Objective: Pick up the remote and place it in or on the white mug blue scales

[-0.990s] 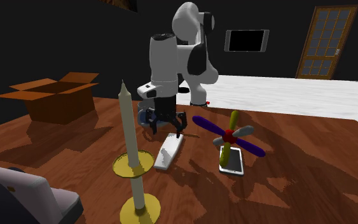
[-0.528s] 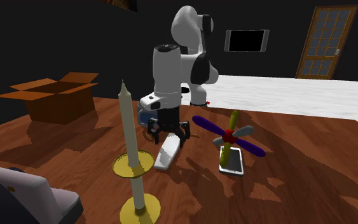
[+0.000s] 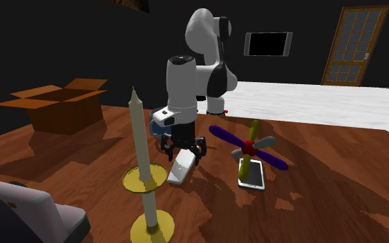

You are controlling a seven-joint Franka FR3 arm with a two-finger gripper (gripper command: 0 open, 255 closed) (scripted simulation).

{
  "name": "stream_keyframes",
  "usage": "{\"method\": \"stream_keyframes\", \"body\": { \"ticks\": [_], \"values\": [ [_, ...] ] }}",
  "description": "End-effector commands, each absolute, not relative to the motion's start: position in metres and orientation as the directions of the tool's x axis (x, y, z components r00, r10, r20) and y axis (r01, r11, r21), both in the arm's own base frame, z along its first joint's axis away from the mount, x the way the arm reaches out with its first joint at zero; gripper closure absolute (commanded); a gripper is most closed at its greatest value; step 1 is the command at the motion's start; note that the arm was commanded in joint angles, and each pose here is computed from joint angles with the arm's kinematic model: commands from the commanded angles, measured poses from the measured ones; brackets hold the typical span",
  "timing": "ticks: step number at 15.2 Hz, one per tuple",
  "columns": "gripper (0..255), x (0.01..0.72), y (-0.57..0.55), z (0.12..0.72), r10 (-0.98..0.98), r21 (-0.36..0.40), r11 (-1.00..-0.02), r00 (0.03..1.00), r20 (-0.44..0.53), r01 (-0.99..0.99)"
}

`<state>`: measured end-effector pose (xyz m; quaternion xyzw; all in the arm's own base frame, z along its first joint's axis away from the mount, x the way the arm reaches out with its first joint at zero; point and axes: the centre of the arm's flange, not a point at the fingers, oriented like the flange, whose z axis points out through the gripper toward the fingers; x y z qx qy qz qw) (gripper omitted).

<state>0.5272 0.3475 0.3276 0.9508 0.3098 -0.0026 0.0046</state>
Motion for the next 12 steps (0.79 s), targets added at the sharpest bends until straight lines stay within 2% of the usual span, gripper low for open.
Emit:
{"method": "stream_keyframes", "body": {
  "ticks": [1,2,3,12],
  "values": [
    [0,0.5272,0.3476,0.3275,0.589,0.007,-0.808,0.808,-0.008,0.589],
    [0,0.5272,0.3476,0.3275,0.589,0.007,-0.808,0.808,-0.008,0.589],
    [255,0.5272,0.3476,0.3274,0.589,0.007,-0.808,0.808,-0.008,0.589],
    [255,0.5272,0.3476,0.3275,0.589,0.007,-0.808,0.808,-0.008,0.589]
  ]
}}
